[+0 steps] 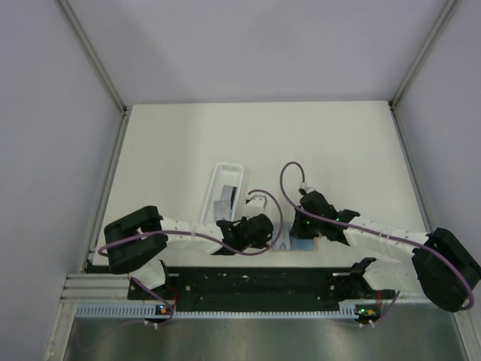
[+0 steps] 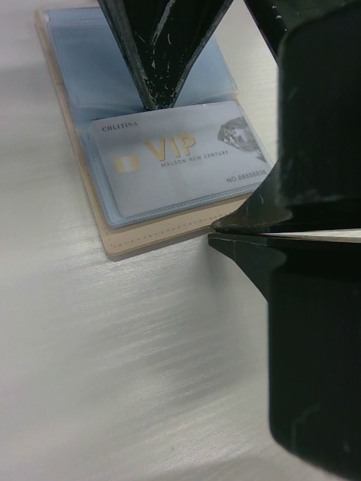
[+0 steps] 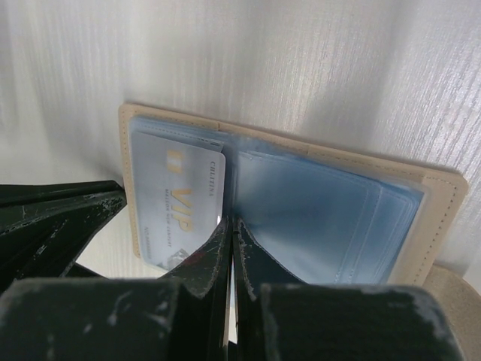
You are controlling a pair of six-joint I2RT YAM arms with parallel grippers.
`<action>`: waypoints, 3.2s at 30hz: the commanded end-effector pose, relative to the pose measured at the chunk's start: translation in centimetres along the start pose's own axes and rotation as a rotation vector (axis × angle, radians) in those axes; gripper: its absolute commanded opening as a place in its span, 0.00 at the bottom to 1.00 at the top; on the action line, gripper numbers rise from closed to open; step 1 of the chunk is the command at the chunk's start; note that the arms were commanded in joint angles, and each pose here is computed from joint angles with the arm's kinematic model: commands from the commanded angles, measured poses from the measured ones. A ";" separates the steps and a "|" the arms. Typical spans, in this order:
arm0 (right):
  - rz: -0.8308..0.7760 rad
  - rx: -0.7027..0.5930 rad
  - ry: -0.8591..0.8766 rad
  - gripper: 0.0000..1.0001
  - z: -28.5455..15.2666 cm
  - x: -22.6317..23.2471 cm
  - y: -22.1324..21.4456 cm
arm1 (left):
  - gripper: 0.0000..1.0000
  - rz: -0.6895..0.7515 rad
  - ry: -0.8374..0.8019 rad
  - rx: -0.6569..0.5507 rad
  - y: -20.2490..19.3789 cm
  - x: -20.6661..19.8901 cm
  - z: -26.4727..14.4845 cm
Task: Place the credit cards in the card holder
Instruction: Insert the credit card into the card holder, then close the card holder at the center of the board.
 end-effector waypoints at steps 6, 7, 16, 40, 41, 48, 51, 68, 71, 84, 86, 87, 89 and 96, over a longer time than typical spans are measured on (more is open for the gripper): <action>-0.040 -0.117 0.013 0.12 -2.7 1.5 2.3 | 0.00 0.021 0.032 0.062 -1.5 1.0 0.3; -0.039 -0.139 -0.006 0.18 -3.2 1.3 2.7 | 0.00 0.021 0.032 0.062 -1.5 1.0 0.3; 0.089 -0.324 -0.241 0.53 -8.8 -1.7 5.3 | 0.00 0.030 0.038 0.047 -0.9 1.0 -0.2; 0.162 -0.167 -0.502 0.58 -7.6 -6.8 3.2 | 0.00 0.036 0.032 0.048 -0.7 0.7 -0.2; 0.165 -0.164 -0.503 0.57 -7.3 -6.9 3.1 | 0.00 0.036 0.032 0.048 -0.7 0.7 -0.2; 0.168 -0.166 -0.504 0.42 -6.1 -7.3 2.9 | 0.00 0.035 0.040 0.049 -0.9 1.0 -0.3; 0.164 -0.170 -0.499 0.33 -5.9 -7.3 3.0 | 0.00 0.032 0.043 0.050 -1.0 1.1 -0.3; 0.110 -0.253 -0.151 0.00 -8.6 -2.4 4.5 | 0.00 0.034 0.029 0.056 -0.9 0.6 0.1; 0.100 -0.269 0.005 0.00 -9.2 -0.1 4.7 | 0.00 0.033 0.026 0.055 -0.9 0.5 0.1; 0.191 -0.075 0.512 0.00 -7.4 6.8 2.4 | 0.00 -0.005 -0.034 0.009 0.6 0.1 -2.1; 0.194 -0.048 0.560 0.00 -7.3 7.6 2.2 | 0.00 -0.008 -0.047 -0.005 1.1 0.0 -2.7; 0.190 -0.054 0.590 0.00 -7.4 8.1 2.4 | 0.00 -0.008 -0.051 -0.011 1.4 -0.1 -3.0; 0.189 -0.044 0.605 0.00 -7.3 8.6 2.3 | 0.00 -0.007 -0.056 -0.024 1.9 -0.1 -3.6; 0.186 -0.002 0.611 0.00 -5.7 9.6 1.8 | 0.00 -0.009 -0.101 -0.102 5.1 -0.5 -8.1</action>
Point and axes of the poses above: each gripper's point midway between its finger pads, its own z axis out along the fingers, its own x axis along the line the jaws close on, y = z × x, the point moved 3 cm from there along -z, back along the fingers, and after that the axes turned 8 degrees about z, right-handed, at the moved point
